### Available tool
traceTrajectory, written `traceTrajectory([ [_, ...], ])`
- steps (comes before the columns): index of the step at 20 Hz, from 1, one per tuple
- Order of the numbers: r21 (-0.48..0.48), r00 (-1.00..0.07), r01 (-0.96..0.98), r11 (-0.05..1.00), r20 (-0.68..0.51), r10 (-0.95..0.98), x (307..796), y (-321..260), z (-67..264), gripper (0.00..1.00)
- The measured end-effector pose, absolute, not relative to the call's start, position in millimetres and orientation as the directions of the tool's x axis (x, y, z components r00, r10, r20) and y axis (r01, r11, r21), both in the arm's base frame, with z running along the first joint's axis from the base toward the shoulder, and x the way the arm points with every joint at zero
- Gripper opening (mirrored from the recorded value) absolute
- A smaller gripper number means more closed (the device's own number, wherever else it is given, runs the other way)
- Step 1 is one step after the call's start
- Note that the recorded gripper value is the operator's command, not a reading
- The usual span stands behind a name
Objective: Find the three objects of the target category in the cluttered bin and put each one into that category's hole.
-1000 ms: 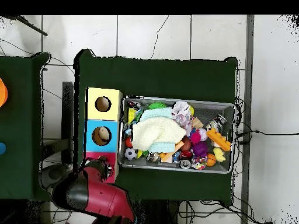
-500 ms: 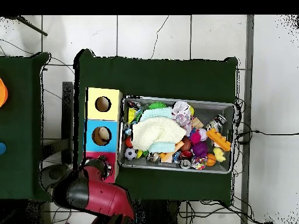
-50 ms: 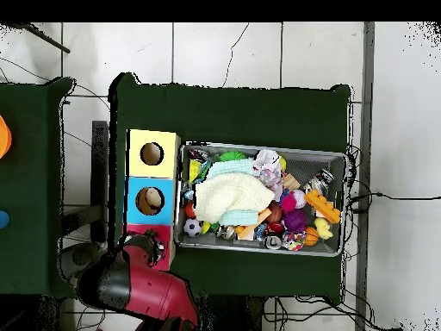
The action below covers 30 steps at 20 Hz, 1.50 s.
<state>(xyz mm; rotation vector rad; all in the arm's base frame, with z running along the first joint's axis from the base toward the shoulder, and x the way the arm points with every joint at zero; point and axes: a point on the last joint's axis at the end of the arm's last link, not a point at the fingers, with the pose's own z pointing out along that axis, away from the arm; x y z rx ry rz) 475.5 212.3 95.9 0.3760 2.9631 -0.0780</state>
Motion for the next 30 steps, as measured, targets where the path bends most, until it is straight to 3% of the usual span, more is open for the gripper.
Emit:
traceTrajectory([
  [12, -0.033, -0.959, 0.242, 0.97, -0.163, 0.234, 473, 217, 100, 0.0],
  [30, -0.021, -0.964, 0.222, 0.975, -0.152, 0.216, 463, 228, 136, 0.0],
])
